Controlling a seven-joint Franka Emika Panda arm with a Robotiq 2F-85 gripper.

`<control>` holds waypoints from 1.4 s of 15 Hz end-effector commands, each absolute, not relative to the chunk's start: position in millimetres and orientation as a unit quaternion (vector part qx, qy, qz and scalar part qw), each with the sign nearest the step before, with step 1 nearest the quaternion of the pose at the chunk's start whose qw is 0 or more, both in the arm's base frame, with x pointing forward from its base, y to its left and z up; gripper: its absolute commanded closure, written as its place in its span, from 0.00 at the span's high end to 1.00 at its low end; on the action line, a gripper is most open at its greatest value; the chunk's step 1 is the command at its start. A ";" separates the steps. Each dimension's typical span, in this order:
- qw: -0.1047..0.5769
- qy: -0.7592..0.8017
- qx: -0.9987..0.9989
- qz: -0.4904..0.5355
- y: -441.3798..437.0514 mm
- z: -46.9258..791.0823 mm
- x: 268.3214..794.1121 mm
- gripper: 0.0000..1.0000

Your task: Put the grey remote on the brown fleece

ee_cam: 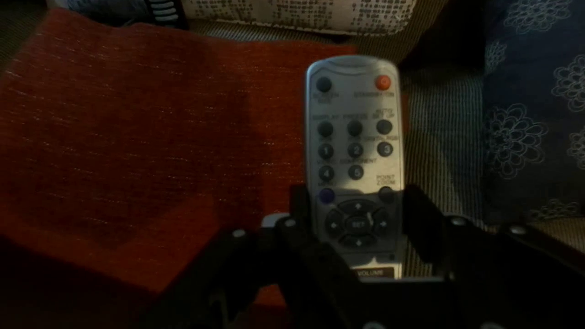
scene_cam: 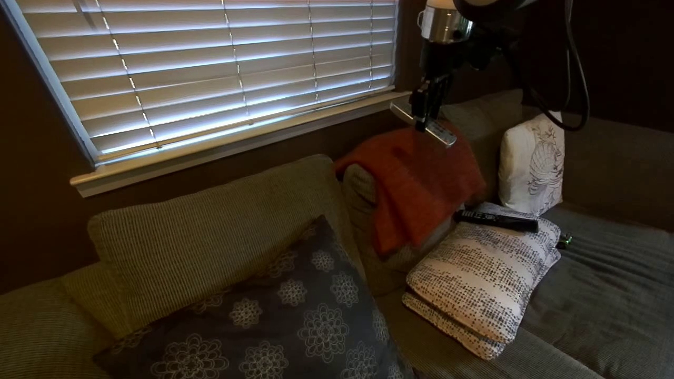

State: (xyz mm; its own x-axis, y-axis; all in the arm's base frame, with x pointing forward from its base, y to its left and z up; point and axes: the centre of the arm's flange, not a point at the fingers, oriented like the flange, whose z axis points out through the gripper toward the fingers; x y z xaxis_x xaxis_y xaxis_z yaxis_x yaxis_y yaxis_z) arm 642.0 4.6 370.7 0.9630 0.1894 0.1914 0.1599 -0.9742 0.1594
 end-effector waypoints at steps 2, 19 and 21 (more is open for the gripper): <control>0.073 0.075 0.989 0.100 3.1 393.9 689.1 0.28; 0.100 0.063 0.993 0.032 -7.1 344.8 812.1 0.28; 0.100 0.070 0.992 0.037 -4.7 336.6 821.4 0.28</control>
